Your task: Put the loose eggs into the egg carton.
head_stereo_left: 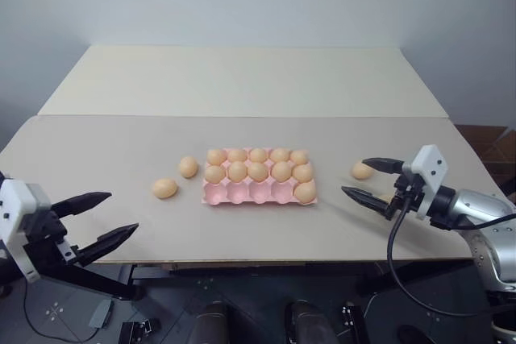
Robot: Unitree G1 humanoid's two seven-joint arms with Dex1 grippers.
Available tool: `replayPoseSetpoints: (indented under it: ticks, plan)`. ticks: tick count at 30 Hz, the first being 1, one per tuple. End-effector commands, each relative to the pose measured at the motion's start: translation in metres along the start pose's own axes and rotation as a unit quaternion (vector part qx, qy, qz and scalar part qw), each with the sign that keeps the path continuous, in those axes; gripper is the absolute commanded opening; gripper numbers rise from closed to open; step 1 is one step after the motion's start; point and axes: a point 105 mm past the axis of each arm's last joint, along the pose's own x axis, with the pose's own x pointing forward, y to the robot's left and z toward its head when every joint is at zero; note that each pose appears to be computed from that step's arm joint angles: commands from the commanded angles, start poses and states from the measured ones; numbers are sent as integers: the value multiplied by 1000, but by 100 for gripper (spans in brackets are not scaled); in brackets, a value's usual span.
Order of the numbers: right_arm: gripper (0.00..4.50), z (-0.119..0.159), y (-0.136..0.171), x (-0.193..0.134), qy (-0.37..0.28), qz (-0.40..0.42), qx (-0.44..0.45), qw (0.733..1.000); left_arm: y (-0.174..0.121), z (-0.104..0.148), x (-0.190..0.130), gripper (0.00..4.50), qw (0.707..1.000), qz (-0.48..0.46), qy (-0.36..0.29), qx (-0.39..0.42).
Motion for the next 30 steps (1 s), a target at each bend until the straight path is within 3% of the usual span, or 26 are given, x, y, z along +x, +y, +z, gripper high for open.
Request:
replayPoseSetpoints:
  ticks: [1, 10, 17, 23, 30]
  plan:
    - [450, 15, -6, -7, -17, -15, -35, 999, 5, 7, 2, 448, 1000, 11, -22, -8]
    - [450, 14, -5, -10, -13, -23, -38, 999, 1, 19, 8, 448, 999, -40, -22, 18]
    - [450, 13, -21, -28, 32, -57, -51, 997, -4, 33, 15, 448, 996, -75, -47, 26]
    - [450, -15, -38, -44, 114, -94, -56, 987, -4, 37, 26, 448, 993, -101, -53, 30]
    - [450, -57, -38, -50, 183, -45, -32, 982, -6, 39, 38, 448, 990, -127, -56, 33]
